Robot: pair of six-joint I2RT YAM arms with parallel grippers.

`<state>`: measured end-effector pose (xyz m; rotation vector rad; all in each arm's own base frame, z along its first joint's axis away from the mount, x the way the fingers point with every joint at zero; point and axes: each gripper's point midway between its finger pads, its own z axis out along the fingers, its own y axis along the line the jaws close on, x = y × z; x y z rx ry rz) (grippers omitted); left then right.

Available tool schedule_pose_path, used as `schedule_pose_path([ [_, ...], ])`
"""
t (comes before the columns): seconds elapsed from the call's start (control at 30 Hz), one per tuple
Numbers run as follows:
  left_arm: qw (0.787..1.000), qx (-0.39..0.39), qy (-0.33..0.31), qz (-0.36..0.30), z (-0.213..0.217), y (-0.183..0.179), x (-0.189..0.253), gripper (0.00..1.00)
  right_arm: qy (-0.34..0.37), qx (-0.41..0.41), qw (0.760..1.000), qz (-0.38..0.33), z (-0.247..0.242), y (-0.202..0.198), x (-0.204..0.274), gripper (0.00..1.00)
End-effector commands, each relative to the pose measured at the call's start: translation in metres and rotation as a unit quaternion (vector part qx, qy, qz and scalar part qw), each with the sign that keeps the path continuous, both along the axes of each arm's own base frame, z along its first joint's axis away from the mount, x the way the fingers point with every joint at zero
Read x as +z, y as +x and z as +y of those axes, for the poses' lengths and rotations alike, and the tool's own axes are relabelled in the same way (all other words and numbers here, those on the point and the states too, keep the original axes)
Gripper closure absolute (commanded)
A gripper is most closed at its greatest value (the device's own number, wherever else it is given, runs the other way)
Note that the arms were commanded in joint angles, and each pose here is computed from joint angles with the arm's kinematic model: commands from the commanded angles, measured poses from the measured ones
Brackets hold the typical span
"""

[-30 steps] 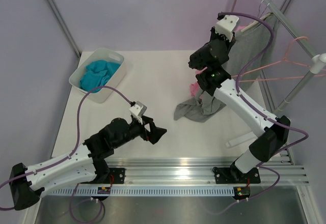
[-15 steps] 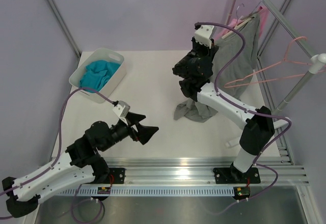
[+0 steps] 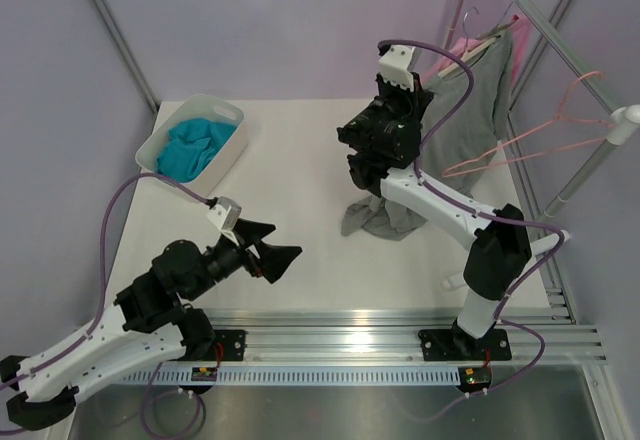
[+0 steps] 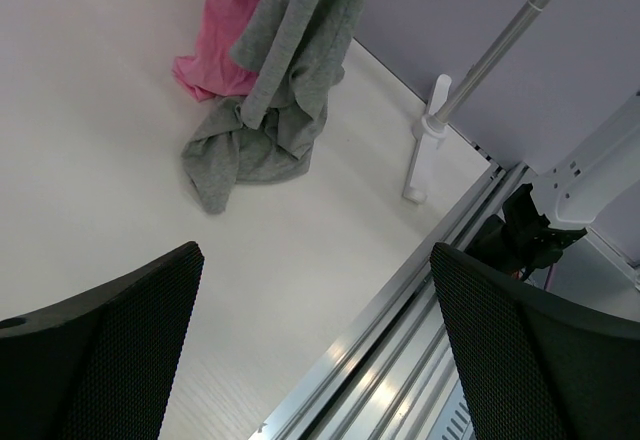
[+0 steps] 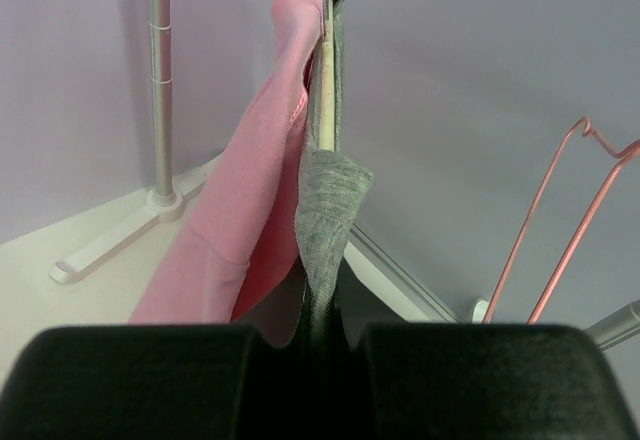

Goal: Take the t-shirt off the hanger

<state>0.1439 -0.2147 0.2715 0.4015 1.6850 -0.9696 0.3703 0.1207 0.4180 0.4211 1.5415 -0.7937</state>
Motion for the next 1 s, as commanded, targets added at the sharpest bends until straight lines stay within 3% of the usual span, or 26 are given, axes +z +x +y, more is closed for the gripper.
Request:
schedule_pose_path([
  [0.0, 1.000, 0.010, -0.022, -0.018, 0.000, 0.004, 0.029, 0.01, 0.103, -0.010, 0.995, 0.009, 0.006, -0.021, 0.001, 1.00],
  [0.23, 0.999, 0.030, -0.006, -0.025, -0.002, 0.016, 0.039, 0.01, 0.083, -0.003, 0.996, 0.028, 0.028, -0.008, -0.019, 1.00],
  [0.47, 0.999, 0.037, 0.012, -0.022, -0.007, 0.022, 0.038, 0.01, 0.099, 0.016, 0.995, 0.015, 0.037, -0.006, -0.001, 1.00],
  [0.8, 0.999, 0.050, 0.006, -0.019, -0.005, 0.026, 0.042, 0.01, 0.032, 0.034, 0.997, 0.054, 0.049, -0.007, 0.000, 1.00],
  [0.97, 0.999, 0.051, 0.002, -0.009, -0.007, 0.026, 0.039, 0.01, 0.058, 0.026, 0.997, 0.038, 0.039, -0.016, 0.014, 1.00],
])
